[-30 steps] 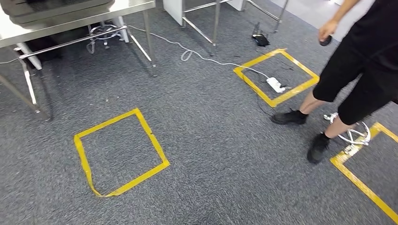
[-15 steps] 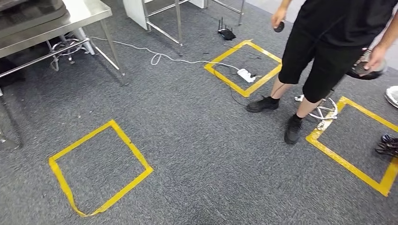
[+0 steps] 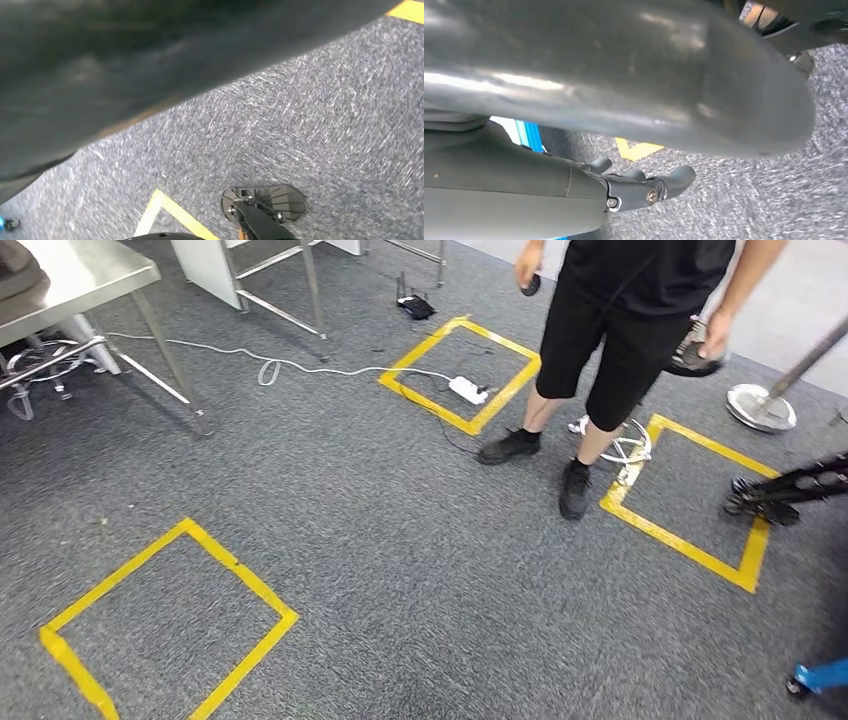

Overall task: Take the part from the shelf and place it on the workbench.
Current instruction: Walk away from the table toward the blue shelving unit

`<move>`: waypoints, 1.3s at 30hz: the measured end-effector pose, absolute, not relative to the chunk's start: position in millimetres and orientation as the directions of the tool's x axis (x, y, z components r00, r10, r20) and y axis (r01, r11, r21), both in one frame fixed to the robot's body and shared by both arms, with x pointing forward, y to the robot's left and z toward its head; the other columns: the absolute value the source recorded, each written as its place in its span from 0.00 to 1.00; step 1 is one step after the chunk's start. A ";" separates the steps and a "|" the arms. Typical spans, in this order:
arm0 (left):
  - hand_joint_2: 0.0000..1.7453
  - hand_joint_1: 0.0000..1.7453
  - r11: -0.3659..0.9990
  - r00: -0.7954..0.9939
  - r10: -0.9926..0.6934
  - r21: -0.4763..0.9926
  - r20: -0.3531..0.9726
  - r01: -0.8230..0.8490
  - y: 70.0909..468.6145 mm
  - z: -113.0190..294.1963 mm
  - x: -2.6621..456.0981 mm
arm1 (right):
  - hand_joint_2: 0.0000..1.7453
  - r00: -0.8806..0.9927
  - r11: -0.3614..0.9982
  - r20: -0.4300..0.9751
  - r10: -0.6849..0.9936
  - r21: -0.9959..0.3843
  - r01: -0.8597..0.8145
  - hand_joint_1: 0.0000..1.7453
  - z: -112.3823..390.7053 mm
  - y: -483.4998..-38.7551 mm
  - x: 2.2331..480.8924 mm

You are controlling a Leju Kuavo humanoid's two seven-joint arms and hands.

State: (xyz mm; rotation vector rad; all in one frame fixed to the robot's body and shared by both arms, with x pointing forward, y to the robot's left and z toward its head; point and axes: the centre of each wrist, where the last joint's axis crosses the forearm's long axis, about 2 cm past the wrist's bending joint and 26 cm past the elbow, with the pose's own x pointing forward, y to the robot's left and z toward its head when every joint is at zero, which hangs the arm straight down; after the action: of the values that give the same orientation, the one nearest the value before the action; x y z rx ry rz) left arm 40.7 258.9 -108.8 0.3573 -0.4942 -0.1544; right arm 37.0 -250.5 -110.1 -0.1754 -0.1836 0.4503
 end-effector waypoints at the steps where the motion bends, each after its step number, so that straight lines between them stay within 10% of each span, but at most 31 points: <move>1: 0.00 0.00 0.928 0.871 -0.229 0.368 0.435 0.060 258.9 -108.9 40.4 | 0.00 0.884 0.886 0.138 0.446 -0.208 -0.415 0.00 -110.1 -250.6 37.4; 39: 0.00 0.00 0.964 0.864 -0.189 0.257 0.467 0.072 260.6 -110.2 38.0 | 0.00 0.878 0.882 0.140 0.457 -0.203 -0.426 0.00 -109.9 -250.2 39.1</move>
State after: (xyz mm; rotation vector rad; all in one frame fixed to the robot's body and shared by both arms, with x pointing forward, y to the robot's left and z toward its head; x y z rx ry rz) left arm 38.0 260.6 -110.2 0.2357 -0.5112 -0.1386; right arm 39.1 -250.2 -109.9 -0.1682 -0.1866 0.4628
